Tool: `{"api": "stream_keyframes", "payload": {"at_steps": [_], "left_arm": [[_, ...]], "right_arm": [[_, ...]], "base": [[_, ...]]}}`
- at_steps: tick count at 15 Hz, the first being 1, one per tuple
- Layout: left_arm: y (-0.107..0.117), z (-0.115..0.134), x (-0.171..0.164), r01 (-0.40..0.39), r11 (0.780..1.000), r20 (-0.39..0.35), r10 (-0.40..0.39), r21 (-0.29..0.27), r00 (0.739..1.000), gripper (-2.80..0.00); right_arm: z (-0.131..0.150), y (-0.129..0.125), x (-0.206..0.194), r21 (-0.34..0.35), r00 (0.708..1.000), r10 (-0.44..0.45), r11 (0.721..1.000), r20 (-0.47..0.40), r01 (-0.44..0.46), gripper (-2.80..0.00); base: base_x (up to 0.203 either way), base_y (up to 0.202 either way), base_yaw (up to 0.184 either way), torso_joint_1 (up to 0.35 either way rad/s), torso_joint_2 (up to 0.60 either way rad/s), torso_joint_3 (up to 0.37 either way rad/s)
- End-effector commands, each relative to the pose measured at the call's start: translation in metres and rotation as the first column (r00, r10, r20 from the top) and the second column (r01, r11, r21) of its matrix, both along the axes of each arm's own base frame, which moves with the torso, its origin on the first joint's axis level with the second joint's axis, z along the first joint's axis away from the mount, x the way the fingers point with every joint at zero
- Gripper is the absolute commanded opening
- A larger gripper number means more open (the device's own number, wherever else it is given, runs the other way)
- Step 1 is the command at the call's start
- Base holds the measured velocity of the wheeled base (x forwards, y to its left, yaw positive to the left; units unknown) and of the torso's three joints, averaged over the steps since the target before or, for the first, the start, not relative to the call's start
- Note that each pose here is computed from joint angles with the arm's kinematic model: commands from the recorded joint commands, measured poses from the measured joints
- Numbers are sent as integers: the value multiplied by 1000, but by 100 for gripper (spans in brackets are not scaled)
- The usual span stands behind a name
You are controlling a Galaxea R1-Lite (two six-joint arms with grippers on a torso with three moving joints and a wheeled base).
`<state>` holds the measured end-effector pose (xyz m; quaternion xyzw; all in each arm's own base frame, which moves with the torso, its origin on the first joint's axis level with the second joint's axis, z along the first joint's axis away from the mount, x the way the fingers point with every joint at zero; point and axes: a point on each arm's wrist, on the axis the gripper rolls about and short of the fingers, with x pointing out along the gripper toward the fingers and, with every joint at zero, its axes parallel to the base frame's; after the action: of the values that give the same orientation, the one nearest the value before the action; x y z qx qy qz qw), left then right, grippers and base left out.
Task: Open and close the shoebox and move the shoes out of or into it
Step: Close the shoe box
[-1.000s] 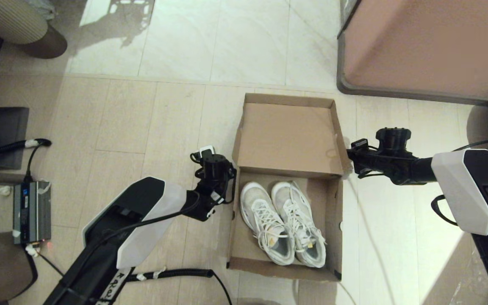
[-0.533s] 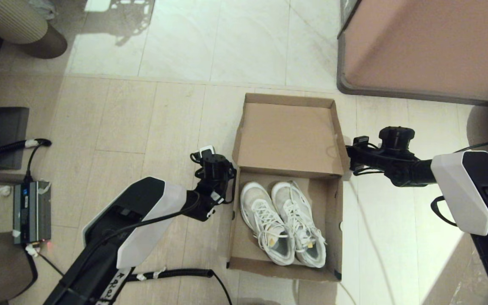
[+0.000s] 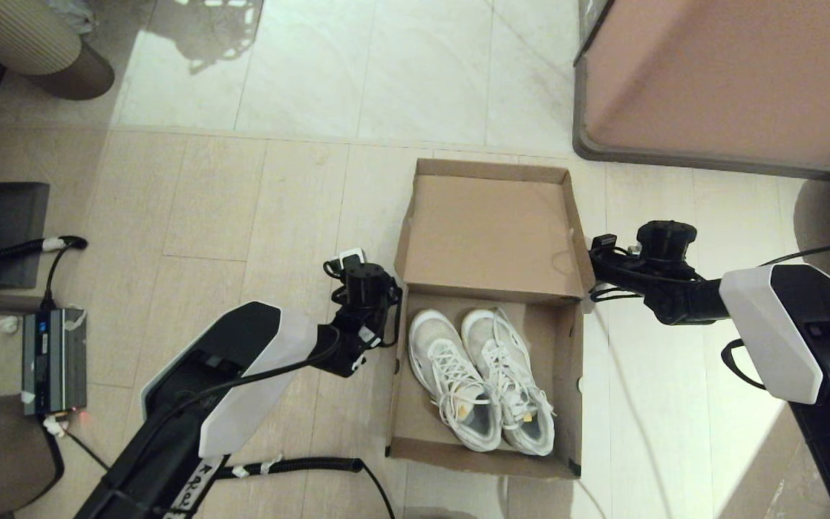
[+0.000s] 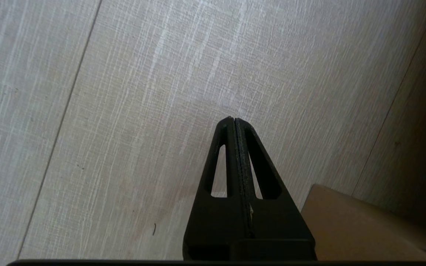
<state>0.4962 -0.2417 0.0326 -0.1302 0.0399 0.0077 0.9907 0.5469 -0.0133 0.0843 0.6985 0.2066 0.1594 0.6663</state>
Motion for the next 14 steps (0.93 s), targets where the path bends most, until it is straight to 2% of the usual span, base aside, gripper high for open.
{"api": "stream_keyframes", "payload": {"at_steps": [1,3,5,9,10,14], "left_arm": [[0,-2,0,0,1000,1,0,-3,1000,-280],[-6,-4,-2,13,1000,5,-13,-6,1000,-280],[-10,-5,-4,39,999,11,-39,-10,999,-280],[-15,-5,-7,52,999,13,-52,-11,999,-280],[-17,-6,-8,55,998,12,-55,-10,998,-280],[-22,-8,-10,65,998,13,-65,-11,998,-280]], "right_arm": [[-2,0,1,89,999,47,995,18,-49,-280],[-3,-3,1,155,995,87,984,39,-92,-280],[-2,-7,0,176,988,145,972,51,-152,-280],[0,-7,-3,129,929,341,924,145,-359,-280],[2,-7,-4,119,917,363,916,164,-383,-280],[12,-23,-9,123,903,369,908,218,-401,-280]], "base": [[0,0,0,0,0,0],[0,0,0,0,0,0],[0,0,0,0,0,0],[0,0,0,0,0,0],[0,0,0,0,0,0],[0,0,0,0,0,0]]}}
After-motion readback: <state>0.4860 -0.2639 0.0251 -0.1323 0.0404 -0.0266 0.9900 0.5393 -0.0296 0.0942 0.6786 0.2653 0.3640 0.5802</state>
